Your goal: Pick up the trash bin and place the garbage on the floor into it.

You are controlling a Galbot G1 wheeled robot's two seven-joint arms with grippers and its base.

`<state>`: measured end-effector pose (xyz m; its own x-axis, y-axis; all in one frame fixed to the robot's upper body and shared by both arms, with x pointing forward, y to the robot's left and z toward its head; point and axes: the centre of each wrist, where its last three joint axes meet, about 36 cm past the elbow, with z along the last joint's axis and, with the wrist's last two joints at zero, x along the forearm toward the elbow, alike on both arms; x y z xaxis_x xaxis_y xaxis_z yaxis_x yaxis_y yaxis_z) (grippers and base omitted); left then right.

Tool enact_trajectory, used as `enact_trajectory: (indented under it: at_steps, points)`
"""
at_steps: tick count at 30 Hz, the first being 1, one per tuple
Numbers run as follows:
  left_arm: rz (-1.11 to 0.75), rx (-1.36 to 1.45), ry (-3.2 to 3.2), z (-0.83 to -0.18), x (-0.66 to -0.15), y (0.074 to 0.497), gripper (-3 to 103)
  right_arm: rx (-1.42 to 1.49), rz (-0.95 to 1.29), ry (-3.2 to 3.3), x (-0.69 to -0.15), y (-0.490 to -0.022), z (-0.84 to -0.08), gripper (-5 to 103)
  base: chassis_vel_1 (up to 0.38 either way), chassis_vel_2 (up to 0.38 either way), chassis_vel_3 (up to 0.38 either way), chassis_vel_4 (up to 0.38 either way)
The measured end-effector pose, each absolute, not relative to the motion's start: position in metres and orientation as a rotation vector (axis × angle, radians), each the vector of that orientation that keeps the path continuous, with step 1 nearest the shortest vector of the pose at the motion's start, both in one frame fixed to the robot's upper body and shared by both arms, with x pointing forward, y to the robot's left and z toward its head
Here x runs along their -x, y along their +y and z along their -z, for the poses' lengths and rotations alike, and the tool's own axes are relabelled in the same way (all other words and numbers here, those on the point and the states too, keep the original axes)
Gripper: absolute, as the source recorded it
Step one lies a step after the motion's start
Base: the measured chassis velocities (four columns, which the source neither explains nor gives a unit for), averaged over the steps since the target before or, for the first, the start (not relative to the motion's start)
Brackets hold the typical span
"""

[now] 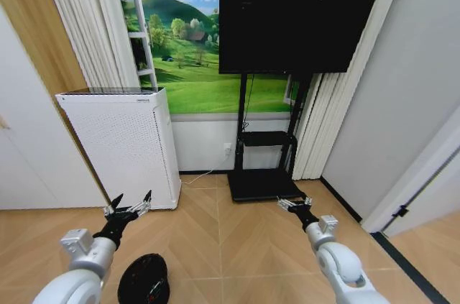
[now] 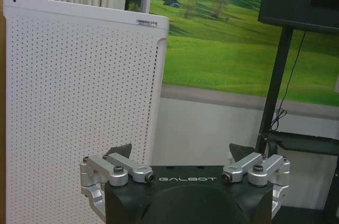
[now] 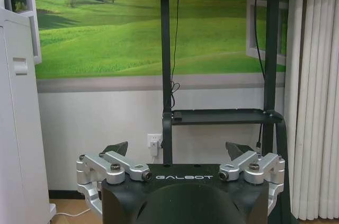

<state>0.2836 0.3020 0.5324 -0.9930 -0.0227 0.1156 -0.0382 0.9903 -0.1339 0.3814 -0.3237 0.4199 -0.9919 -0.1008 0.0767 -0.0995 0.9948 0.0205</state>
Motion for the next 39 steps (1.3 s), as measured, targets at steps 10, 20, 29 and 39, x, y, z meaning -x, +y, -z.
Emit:
enact_trajectory:
  at_steps: [10,20,29,39]
  points:
    - [-0.213,-0.061,-3.020,-0.532,-0.278,0.297,100,-0.188,0.046,-3.069,-0.378,-0.319,-0.426,100,0.004,-0.003,-0.008,0.006]
    - [-0.201,-0.071,-3.030,-0.536,-0.273,0.298,100,-0.206,0.057,-3.068,-0.378,-0.314,-0.425,100,0.135,-0.147,-0.144,0.140]
    - [-0.210,-0.085,-3.032,-0.534,-0.269,0.294,100,-0.210,0.056,-3.072,-0.376,-0.316,-0.428,100,0.245,-0.254,-0.231,0.249]
    - [-0.214,-0.077,-3.038,-0.536,-0.266,0.292,100,-0.214,0.058,-3.074,-0.373,-0.315,-0.429,100,0.247,-0.265,-0.261,0.255]
